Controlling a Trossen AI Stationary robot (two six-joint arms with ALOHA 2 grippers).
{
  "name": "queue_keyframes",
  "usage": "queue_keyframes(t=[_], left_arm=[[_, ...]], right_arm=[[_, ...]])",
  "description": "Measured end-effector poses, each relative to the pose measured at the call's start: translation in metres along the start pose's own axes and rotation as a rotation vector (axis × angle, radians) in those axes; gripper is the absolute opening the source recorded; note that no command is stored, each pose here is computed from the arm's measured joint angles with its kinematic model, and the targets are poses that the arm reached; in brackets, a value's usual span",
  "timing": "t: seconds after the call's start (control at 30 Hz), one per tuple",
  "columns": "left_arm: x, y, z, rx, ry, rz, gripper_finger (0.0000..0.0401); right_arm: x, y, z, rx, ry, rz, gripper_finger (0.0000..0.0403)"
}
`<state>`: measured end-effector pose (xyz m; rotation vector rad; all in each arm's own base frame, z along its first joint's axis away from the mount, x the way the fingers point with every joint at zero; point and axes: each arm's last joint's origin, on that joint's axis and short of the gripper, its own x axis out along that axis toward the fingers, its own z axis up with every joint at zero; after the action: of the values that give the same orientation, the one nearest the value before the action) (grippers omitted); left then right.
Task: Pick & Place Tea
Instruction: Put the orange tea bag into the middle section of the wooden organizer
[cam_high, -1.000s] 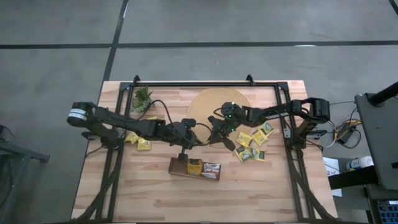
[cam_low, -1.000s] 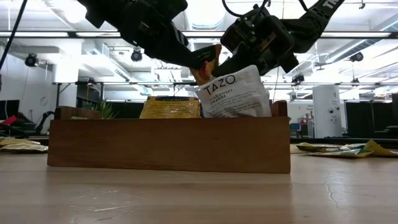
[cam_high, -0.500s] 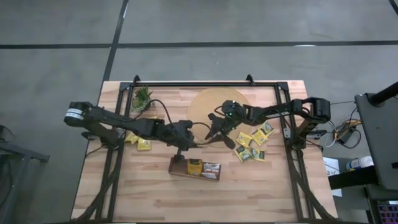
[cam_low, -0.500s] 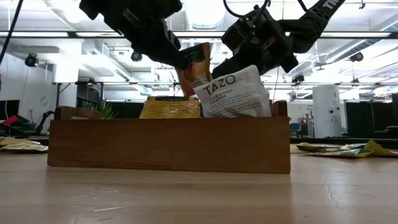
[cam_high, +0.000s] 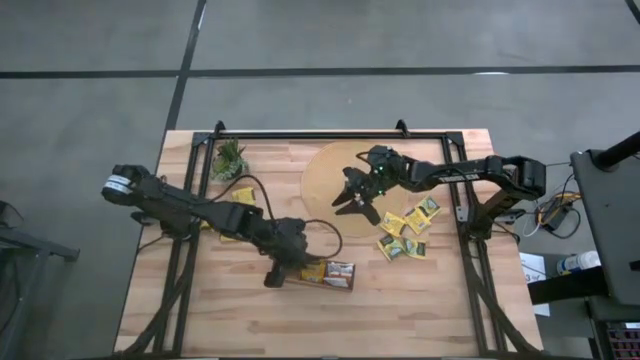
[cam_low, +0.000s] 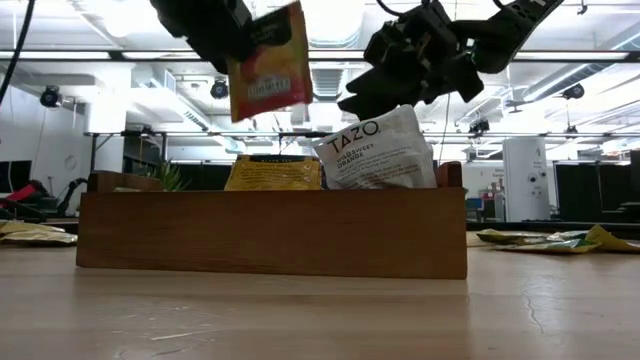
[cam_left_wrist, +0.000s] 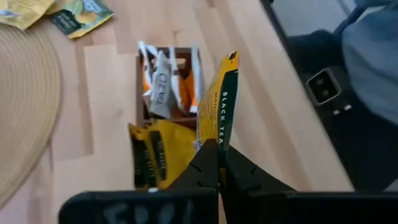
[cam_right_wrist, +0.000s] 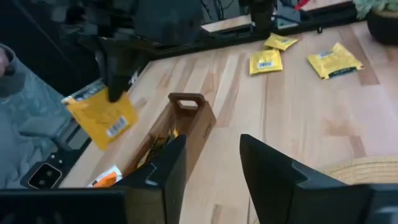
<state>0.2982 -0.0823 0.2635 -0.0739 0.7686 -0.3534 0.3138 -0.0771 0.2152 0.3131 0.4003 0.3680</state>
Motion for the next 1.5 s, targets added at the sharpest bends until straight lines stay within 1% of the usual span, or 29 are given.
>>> queue_keyframes(t=[0.13,0.27,0.4,0.47,0.7,0.8,0.9,0.97,1.17,1.37,1.5], left_arm=[[0.001,-0.003,-0.001,-0.042,0.008,-0.015,0.0000],[0.006,-0.002,-0.004,-0.091,0.028,-0.011,0.0000],[0.017,0.000,-0.008,-0.117,0.060,-0.005,0.0000],[0.023,0.001,-0.010,-0.128,0.079,0.000,0.0000],[0.041,0.005,-0.018,-0.174,0.134,0.013,0.0000],[0.046,0.006,-0.019,-0.188,0.132,0.013,0.0000],[0.052,0.006,-0.018,-0.186,0.122,0.000,0.0000],[0.057,0.007,-0.020,-0.191,0.137,-0.020,0.0000],[0.070,0.009,-0.026,-0.209,0.176,-0.029,0.0000],[0.079,0.011,-0.031,-0.229,0.206,-0.029,0.0000],[0.079,0.011,-0.031,-0.222,0.201,-0.029,0.0000]], right_arm=[[-0.001,0.000,-0.001,0.063,0.010,-0.004,0.0138],[-0.002,-0.001,-0.006,0.104,0.055,-0.014,0.0132],[-0.003,0.000,-0.009,0.118,0.083,-0.020,0.0127],[-0.005,0.001,-0.006,0.110,0.074,-0.019,0.0125],[-0.020,0.017,0.010,0.025,0.008,-0.018,0.0131],[-0.027,0.023,0.014,0.005,-0.013,-0.015,0.0134],[-0.033,0.028,0.012,-0.002,-0.019,-0.015,0.0137],[-0.038,0.032,0.012,-0.010,-0.028,-0.014,0.0136],[-0.049,0.040,0.010,-0.025,-0.039,-0.043,0.0128],[-0.052,0.043,0.009,-0.032,-0.040,-0.058,0.0121],[-0.052,0.042,0.007,-0.029,-0.033,-0.070,0.0123]])
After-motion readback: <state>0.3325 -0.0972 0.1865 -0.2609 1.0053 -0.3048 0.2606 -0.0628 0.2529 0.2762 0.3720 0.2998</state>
